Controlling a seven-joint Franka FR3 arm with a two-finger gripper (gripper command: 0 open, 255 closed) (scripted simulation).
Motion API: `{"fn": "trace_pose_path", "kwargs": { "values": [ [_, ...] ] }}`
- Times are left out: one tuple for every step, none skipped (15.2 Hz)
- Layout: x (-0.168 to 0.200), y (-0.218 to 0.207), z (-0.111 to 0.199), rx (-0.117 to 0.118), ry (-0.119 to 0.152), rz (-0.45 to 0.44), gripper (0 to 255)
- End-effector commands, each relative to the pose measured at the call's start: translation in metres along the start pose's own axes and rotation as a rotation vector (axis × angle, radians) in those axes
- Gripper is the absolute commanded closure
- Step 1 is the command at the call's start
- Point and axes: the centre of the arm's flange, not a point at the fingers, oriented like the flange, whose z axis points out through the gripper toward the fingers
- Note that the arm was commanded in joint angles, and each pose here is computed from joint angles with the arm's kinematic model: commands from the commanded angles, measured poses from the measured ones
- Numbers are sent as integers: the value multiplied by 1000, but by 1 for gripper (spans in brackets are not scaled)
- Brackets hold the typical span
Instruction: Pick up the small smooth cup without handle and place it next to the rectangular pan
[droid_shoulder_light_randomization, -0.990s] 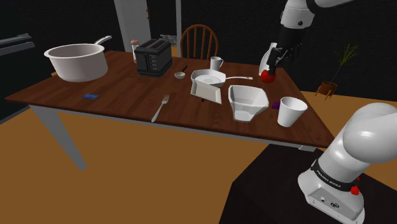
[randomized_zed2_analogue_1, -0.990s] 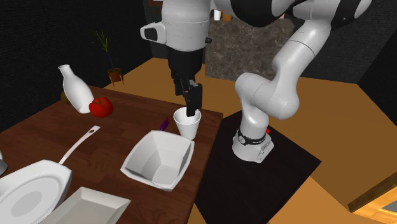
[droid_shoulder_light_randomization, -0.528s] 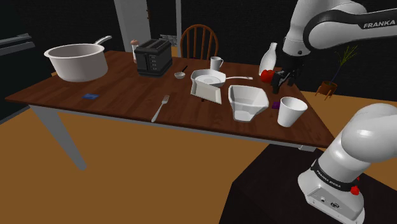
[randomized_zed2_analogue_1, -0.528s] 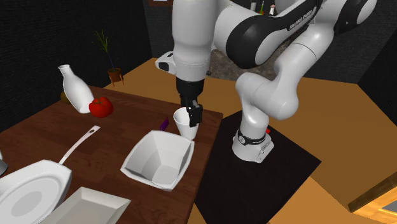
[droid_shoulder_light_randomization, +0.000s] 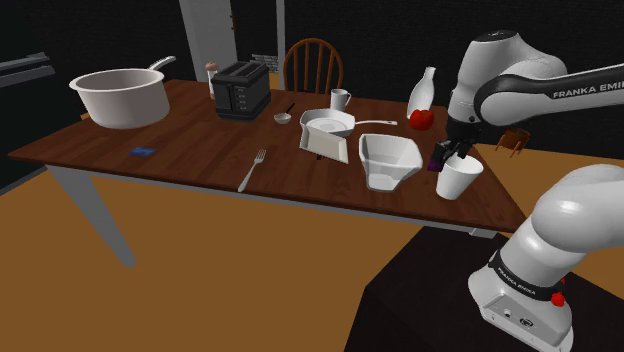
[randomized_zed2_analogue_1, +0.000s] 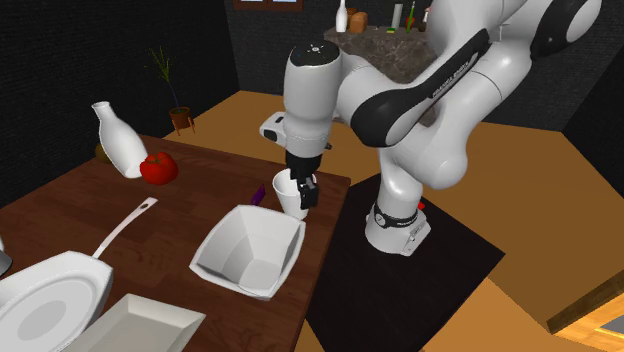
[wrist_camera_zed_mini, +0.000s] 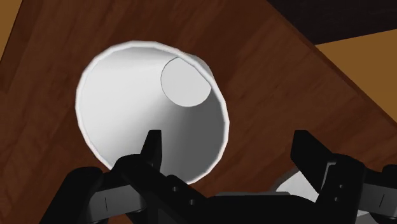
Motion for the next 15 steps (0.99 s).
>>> {"fn": "trace_pose_path", "kwargs": {
  "values": [
    [-2, 0, 12, -2, 1, 1, 0],
    [-2, 0, 17, -2, 1, 1, 0],
    [-2, 0, 23, -2, 1, 1, 0],
    [-2, 0, 28, -2, 1, 1, 0],
    [-2, 0, 33, -2, 1, 1, 0],
    [-2, 0, 41, -2, 1, 1, 0],
    [-2, 0, 41, -2, 1, 1, 0],
    [-2, 0, 41, -2, 1, 1, 0],
    [-2, 0, 41, -2, 1, 1, 0],
    [-2, 0, 41, -2, 1, 1, 0],
    [-2, 0, 41, -2, 1, 1, 0],
    [-2, 0, 41, -2, 1, 1, 0],
    [-2, 0, 41, -2, 1, 1, 0],
    [-2, 0, 41, -2, 1, 1, 0],
    [-2, 0, 41, -2, 1, 1, 255]
  ]
}}
